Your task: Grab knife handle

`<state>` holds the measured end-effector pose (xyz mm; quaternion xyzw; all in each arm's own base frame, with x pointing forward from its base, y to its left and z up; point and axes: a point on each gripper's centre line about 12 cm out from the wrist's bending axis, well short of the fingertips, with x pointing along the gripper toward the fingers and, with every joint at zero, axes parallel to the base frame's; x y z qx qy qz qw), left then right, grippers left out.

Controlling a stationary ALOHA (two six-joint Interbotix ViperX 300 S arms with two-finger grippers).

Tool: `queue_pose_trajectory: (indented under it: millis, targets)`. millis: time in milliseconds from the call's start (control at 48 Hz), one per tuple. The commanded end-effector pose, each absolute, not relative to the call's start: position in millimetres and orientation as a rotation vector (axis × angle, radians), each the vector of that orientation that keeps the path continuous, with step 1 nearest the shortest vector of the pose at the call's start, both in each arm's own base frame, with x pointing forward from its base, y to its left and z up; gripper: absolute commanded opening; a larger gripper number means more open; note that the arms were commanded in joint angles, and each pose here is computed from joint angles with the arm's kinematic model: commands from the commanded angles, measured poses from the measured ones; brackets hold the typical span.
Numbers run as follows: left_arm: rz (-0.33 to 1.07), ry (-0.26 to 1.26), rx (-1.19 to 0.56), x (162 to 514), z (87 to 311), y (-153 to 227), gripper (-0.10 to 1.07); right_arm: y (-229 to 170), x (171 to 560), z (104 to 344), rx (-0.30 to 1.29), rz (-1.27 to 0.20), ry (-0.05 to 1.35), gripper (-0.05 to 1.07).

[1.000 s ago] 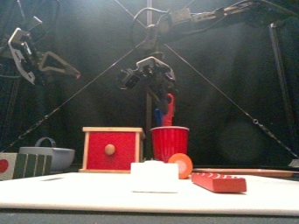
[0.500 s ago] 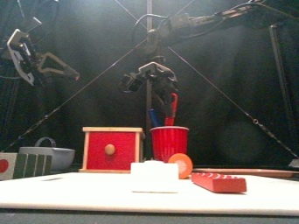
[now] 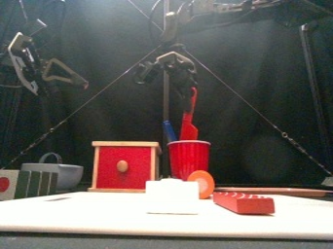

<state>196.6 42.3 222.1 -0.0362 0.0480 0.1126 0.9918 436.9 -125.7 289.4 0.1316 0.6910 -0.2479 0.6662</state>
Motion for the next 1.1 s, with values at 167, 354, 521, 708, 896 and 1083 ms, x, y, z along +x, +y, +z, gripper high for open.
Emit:
queue_pose_trajectory:
  millis: [167,354,521,708,896,1083]
  targets:
    - [0.240,0.064,-0.068,200,232,46,0.25,-113,415,357,0.295,-0.560,1.401,0.33]
    - [0.241,0.063,-0.067,200,232,46,0.48,-99,409,370,0.266,-0.552,1.366,0.33]
    - [0.241,0.061,-0.066,200,233,46,0.61,-86,408,384,0.263,-0.565,1.289,0.33]
    - [0.241,0.061,-0.065,200,233,46,0.64,-71,404,392,0.264,-0.542,1.217,0.33]
    - [0.241,0.061,-0.065,200,233,46,0.64,-59,399,394,0.311,-0.545,1.139,0.33]
    - [0.241,0.058,-0.066,200,234,46,0.65,-48,391,392,0.338,-0.492,1.040,0.33]
